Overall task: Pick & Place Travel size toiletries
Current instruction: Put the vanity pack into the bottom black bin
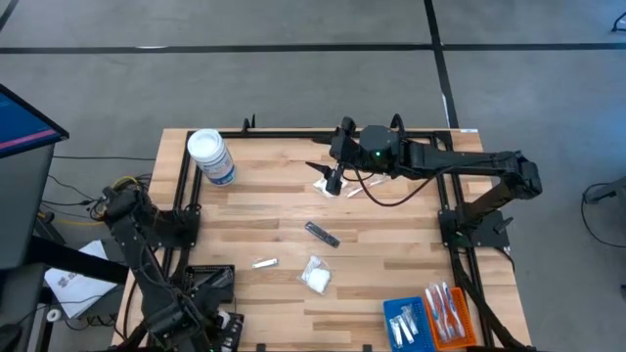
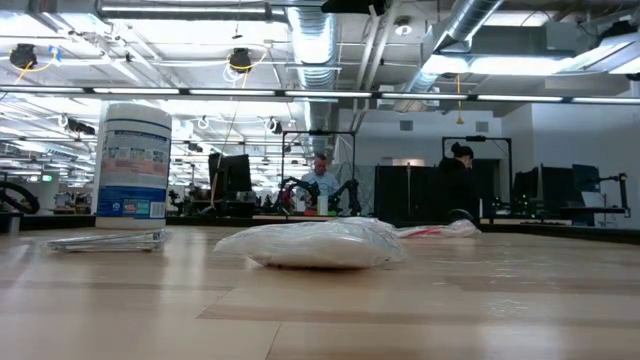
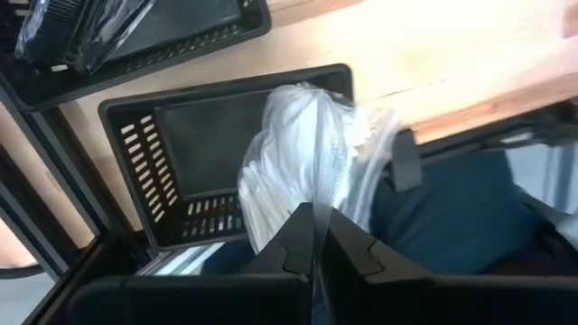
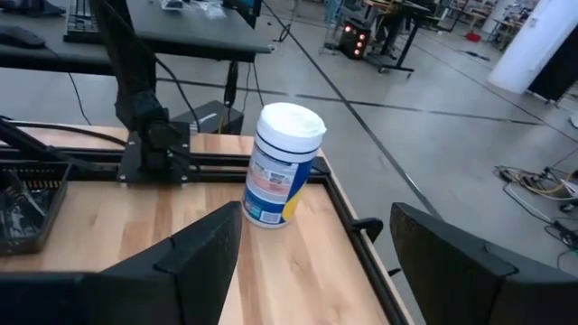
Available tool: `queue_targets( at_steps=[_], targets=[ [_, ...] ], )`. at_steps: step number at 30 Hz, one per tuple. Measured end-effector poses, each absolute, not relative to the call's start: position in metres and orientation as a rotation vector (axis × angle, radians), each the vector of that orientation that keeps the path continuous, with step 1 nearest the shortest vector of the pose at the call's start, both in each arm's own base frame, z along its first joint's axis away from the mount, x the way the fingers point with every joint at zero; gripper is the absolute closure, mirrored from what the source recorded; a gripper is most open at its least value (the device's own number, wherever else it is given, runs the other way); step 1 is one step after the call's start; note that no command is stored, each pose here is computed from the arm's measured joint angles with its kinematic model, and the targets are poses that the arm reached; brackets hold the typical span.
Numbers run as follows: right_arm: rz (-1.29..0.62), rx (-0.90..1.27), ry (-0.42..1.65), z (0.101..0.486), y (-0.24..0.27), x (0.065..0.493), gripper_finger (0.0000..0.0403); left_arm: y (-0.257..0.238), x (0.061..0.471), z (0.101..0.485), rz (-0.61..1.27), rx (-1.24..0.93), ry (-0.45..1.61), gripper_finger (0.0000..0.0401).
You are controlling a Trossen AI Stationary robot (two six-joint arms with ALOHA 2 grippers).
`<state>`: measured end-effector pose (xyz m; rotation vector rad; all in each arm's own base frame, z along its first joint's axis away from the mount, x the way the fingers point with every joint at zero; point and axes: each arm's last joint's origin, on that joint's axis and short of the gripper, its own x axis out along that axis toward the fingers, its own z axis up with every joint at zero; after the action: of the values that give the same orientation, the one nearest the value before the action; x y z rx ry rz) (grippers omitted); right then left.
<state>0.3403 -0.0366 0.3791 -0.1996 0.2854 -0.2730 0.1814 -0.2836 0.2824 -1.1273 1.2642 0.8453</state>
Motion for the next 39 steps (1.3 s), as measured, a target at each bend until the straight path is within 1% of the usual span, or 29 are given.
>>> queue_targets(
  at_steps=[4, 6, 18, 23, 26, 29, 39],
  targets=[
    [-0.269, -0.199, 0.286, 0.379, -0.036, 0.34, 0.0127, -0.29, 0.189, 0.266, 0.904, -1.096, 1.318, 0.0401],
    [-0.269, -0.199, 0.286, 0.379, -0.036, 0.34, 0.0126, -0.292, 0.191, 0.26, 0.918, -1.08, 1.313, 0.0401],
    [-0.269, -0.196, 0.276, 0.38, -0.036, 0.341, 0.0126, -0.297, 0.195, 0.246, 0.951, -1.054, 1.329, 0.0401],
    [-0.27, -0.196, 0.277, 0.38, -0.036, 0.341, 0.0127, -0.297, 0.197, 0.246, 0.924, -1.054, 1.269, 0.0396],
    [-0.27, -0.196, 0.277, 0.38, -0.036, 0.341, 0.0127, -0.297, 0.198, 0.246, 0.914, -1.047, 1.259, 0.0384],
    [-0.27, -0.197, 0.28, 0.379, -0.036, 0.34, 0.0126, -0.297, 0.198, 0.246, 0.923, -1.052, 1.302, 0.0365],
    [-0.269, -0.199, 0.286, 0.379, -0.036, 0.34, 0.0127, -0.295, 0.196, 0.25, 0.917, -1.054, 1.321, 0.0288]
  ],
)
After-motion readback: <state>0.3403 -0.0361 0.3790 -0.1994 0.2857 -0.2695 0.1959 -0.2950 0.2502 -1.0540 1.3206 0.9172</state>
